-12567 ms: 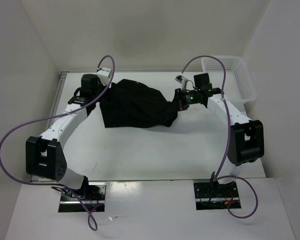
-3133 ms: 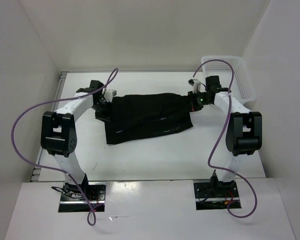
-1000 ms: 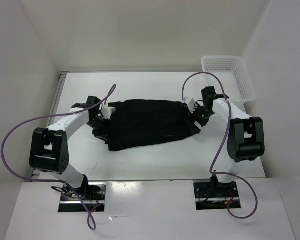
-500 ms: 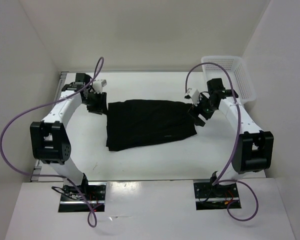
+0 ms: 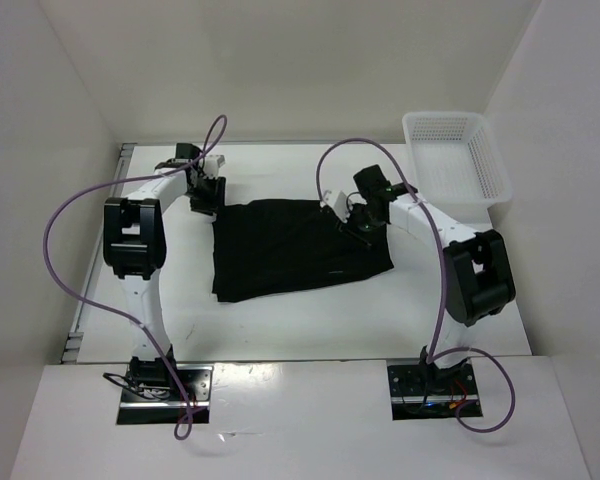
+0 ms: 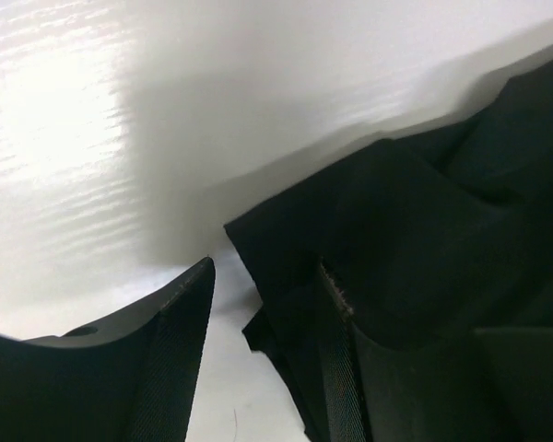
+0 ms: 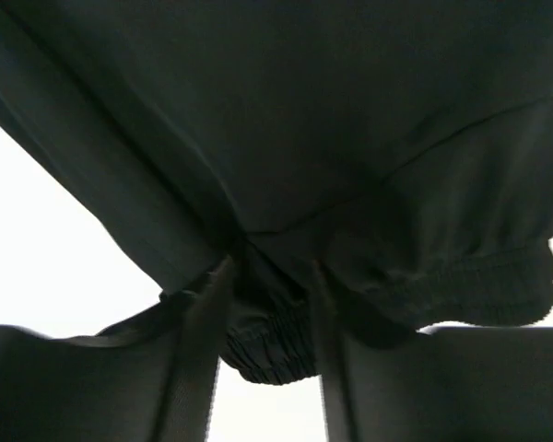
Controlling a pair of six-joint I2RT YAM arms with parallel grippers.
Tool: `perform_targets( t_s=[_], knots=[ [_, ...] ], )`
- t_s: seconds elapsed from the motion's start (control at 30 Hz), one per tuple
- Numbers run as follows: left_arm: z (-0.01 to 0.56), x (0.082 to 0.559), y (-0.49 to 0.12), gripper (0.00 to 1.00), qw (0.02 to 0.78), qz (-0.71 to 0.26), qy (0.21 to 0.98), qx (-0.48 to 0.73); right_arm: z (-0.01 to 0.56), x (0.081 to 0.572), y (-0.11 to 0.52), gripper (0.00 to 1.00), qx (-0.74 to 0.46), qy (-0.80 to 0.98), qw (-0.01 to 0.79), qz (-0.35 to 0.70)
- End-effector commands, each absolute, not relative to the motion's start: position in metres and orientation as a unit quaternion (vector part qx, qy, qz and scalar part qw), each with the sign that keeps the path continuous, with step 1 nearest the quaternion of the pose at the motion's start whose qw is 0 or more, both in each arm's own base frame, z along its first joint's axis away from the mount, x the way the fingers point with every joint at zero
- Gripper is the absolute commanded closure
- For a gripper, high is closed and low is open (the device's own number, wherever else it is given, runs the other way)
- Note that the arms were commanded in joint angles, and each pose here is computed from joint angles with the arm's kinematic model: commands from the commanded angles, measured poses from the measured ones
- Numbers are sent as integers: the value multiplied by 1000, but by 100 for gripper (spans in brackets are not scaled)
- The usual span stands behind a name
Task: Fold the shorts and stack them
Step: Fold the shorts
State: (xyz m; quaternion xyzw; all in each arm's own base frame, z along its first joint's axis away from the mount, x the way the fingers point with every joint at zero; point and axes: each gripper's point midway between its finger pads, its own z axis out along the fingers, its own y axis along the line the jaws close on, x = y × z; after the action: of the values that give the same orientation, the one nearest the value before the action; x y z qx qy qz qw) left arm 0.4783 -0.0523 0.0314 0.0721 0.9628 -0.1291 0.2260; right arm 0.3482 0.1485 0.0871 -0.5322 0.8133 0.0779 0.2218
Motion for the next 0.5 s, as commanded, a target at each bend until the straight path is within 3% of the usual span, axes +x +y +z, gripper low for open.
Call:
perform_targets(
  t_s=[0.0,0.13,0.3,0.4,0.47],
  knots=[
    [37,495,-66,45,250,-152,952,88,62,346,132,57,-536,819,198,47],
    [27,488,-83,42,237,-204,945,99,31,324,105,80,-558,818,142,10],
    [3,471,-98,45,204,-240,944,103,19,320,88,92,-574,810,117,-25],
    [-4,466,-102,62,193,-242,945,104,15,322,84,98,-578,807,115,-36],
    [-10,461,-104,83,184,-248,946,103,17,328,84,100,-583,802,119,-54]
  ],
)
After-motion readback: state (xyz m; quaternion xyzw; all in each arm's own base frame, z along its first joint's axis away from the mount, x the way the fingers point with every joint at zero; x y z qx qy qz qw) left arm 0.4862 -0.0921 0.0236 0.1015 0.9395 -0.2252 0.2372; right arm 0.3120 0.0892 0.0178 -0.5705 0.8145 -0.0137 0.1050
